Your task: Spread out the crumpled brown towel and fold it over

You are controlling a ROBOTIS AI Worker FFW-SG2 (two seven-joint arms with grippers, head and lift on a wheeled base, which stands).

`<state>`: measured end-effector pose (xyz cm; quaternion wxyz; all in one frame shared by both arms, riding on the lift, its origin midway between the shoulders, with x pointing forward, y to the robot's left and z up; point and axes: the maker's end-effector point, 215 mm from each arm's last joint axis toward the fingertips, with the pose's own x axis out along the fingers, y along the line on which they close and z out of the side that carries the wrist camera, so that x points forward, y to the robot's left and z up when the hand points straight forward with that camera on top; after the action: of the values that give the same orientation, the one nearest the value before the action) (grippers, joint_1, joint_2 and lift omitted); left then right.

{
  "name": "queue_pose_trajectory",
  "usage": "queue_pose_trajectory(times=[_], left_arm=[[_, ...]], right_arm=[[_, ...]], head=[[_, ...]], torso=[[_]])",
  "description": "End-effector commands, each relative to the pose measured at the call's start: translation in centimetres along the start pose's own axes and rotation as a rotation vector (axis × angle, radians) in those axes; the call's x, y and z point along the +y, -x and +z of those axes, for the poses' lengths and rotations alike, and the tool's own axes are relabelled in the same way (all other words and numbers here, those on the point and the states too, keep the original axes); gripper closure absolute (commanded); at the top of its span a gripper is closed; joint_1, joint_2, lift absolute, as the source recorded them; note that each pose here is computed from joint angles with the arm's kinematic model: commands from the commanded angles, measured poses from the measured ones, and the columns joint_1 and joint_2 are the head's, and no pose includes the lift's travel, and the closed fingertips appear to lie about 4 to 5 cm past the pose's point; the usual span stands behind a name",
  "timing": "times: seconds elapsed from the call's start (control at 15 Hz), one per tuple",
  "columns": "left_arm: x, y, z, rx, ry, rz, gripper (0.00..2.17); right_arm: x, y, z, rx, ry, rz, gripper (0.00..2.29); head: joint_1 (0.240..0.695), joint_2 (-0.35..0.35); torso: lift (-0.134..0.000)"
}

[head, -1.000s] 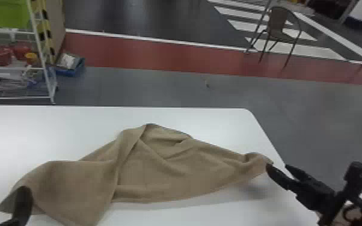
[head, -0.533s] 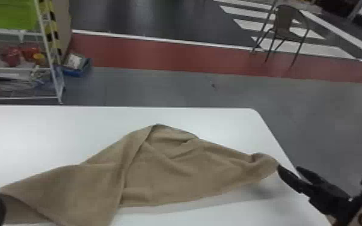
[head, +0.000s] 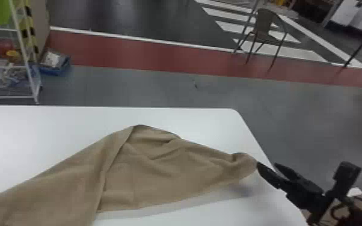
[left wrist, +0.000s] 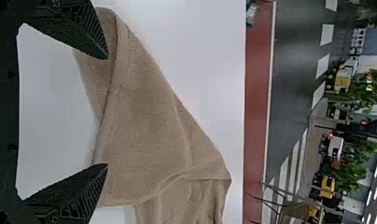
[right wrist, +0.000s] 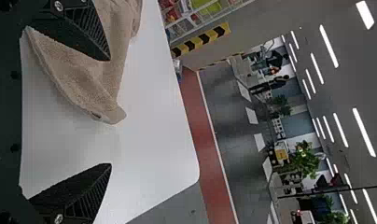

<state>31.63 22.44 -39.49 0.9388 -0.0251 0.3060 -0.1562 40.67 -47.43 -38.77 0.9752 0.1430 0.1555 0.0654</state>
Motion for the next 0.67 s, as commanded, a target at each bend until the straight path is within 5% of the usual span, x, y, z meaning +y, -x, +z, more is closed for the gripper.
queue_pose_trajectory(times=[0.0, 0.13, 0.33, 0.6], left_arm=[[0.0, -0.2, 2.1, -0.08, -0.057, 0.041, 0.07], [-0.7, -0.2, 5.8, -0.263, -0.163, 0.086, 0.07], [-3.2, -1.0, 7.3, -0.375, -0.247, 0.135, 0.14], [-8.2, -3.5, 3.6, -0.32, -0.299, 0.082, 0.2]], right_arm=[[-0.7, 0.3, 0.2, -0.007, 0.005, -0.011, 0.08], [-0.8, 0.1, 0.2, -0.01, 0.006, -0.012, 0.08], [-0.1, -0.8, -0.1, -0.003, 0.009, -0.001, 0.08], [0.8, -1.8, -0.6, 0.006, 0.015, 0.013, 0.08]], head=[[0.695, -0.35], [0.695, -0.35], [0.695, -0.35], [0.695, -0.35]], torso=[[-0.123], [-0.123], [-0.123], [-0.123]])
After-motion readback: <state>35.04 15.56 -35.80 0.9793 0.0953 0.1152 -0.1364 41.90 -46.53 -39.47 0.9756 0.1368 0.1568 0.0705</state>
